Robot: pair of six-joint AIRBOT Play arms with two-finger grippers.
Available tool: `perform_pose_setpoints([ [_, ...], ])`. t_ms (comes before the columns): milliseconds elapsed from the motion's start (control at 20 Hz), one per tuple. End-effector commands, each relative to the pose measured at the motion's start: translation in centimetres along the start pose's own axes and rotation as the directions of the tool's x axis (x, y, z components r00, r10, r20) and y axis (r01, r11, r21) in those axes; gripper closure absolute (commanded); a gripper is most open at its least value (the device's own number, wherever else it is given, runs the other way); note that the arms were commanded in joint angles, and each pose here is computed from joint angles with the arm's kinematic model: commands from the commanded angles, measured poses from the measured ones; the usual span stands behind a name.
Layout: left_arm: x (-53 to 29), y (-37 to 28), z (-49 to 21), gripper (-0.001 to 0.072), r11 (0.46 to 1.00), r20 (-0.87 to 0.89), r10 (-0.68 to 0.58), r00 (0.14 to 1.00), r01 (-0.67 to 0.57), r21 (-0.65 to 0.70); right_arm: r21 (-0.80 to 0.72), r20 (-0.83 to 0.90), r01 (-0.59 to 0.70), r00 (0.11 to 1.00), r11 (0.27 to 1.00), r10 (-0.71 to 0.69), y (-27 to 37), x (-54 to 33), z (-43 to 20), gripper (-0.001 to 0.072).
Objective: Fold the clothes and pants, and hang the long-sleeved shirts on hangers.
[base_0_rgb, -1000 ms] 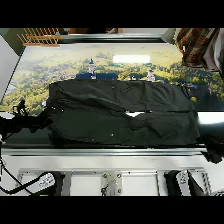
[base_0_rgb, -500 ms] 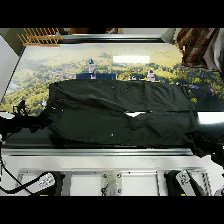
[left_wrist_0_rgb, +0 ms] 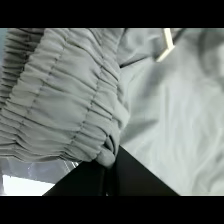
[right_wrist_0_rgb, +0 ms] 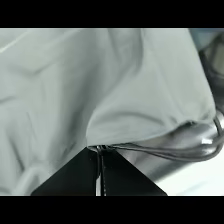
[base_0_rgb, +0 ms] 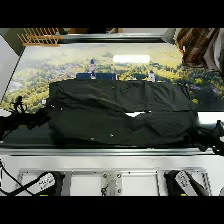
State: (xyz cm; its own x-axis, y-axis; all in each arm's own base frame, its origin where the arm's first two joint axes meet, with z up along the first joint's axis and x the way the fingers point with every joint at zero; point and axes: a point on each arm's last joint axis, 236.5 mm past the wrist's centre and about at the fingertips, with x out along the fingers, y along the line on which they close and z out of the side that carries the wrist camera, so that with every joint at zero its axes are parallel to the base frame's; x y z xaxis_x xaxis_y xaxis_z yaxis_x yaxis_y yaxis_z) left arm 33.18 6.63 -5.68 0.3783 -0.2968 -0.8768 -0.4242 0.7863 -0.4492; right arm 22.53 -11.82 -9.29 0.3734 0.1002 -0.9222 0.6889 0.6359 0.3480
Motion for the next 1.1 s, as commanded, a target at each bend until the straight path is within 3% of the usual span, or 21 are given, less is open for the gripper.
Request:
perform_pose_setpoints([
  [0, -3.5, -0.9, 1.6, 0.0692, 0.995, 0.076, 0.035, 0.996, -0.041, 0.087, -0.116, -0.023, 0.143, 0.989, 0.983, -0.147, -1.5, -4.7, 2.0, 0.0694],
  [450, -10.2, -4.6, 1.2, 0.0692, 0.979, 0.137, 0.011, 0.99, -0.039, 0.2, -0.223, 0.119, 0.114, 0.989, 0.968, -0.089, 5.5, -11.7, 9.4, 0.0696],
  [800, -8.4, -8.8, 6.7, 0.0691, 0.958, 0.092, -0.019, 0.996, -0.008, 0.286, -0.277, 0.084, 0.094, 0.994, 0.956, -0.073, 12.7, -8.0, 15.6, 0.0696],
  [1050, -5.3, -7.9, 11.7, 0.0692, 0.952, 0.085, 0.089, 0.992, -0.11, 0.286, -0.294, 0.086, 0.059, 0.996, 0.954, -0.035, 18.4, -4.3, 19.8, 0.0696],
])
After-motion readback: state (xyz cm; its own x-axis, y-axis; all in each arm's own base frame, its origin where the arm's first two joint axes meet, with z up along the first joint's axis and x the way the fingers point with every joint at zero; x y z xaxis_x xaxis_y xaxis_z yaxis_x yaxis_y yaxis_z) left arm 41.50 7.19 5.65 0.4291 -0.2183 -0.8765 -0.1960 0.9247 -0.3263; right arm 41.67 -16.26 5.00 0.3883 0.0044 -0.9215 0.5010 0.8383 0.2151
